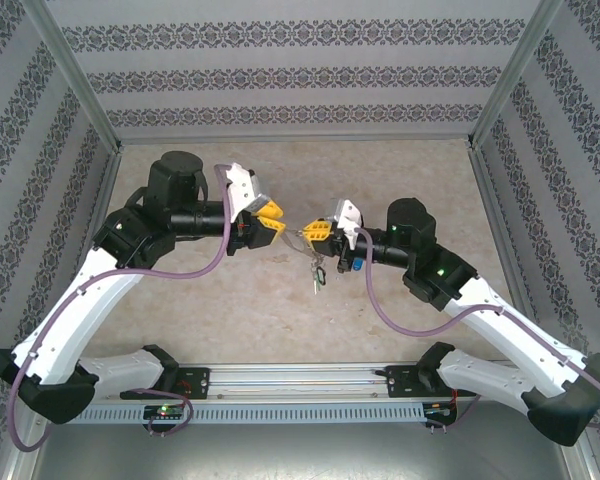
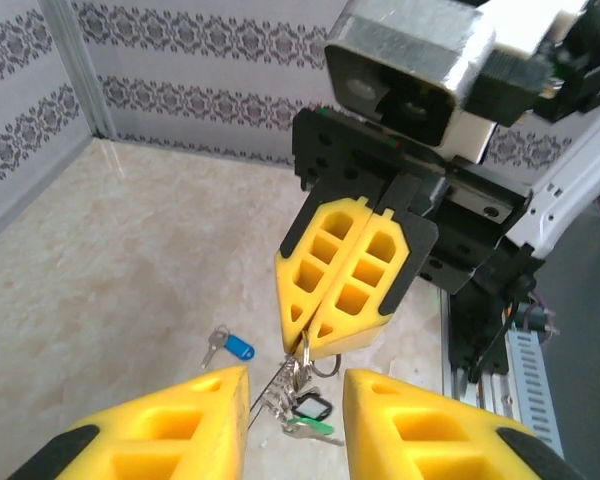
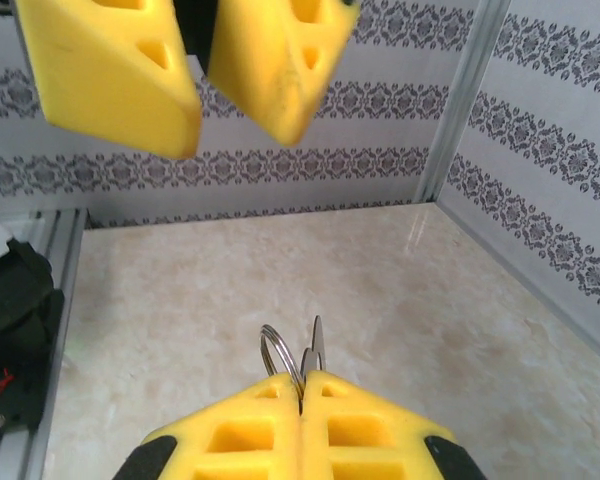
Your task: Put the keys on the keyring
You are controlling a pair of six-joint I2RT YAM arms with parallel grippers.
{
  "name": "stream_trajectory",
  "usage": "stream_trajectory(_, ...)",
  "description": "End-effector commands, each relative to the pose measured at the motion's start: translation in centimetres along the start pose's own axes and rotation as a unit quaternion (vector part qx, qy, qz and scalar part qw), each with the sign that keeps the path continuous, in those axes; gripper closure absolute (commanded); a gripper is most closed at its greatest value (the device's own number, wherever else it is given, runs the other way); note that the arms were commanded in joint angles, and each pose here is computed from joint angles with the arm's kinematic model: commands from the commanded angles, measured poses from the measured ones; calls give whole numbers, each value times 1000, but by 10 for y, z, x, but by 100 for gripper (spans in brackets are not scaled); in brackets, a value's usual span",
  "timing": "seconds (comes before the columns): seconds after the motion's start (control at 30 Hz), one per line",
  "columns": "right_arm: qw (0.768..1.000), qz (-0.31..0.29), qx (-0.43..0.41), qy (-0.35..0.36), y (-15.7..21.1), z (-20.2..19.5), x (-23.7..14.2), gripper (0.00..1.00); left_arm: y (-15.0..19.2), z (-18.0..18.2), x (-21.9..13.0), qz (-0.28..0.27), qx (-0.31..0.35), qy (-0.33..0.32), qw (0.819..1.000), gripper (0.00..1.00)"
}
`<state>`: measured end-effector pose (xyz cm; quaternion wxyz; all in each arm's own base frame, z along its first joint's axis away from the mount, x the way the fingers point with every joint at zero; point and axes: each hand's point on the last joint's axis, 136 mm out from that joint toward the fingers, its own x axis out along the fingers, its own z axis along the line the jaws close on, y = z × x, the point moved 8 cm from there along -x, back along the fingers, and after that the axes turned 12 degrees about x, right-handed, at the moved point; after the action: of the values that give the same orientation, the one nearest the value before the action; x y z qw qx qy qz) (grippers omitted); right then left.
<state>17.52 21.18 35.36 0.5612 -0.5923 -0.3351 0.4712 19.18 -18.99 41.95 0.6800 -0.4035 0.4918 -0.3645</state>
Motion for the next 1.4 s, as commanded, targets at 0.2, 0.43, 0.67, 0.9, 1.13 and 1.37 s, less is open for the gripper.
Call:
stream_trajectory(0.2,998,20,-42,31,-8,1,7,100,20,-7,12,92,16,44,995,63)
stream_trajectory(0.43,998,29,-46,39,-9,1,14,100,25,-7,28,104,19,58,993,61)
stream_trajectory(0.67,998,30,-46,36,-9,1,18,100,32,-4,40,119,16,54,991,63)
stream_trajectory(0.9,998,29,-48,33,-9,3,18,100,36,-1,48,133,17,52,990,74)
stream_trajectory(1.13,997,33,-50,38,-7,3,17,100,38,0,52,133,12,44,990,100)
stream_trajectory(1.37,998,12,-47,49,-2,6,6,66,31,0,46,104,17,15,994,100)
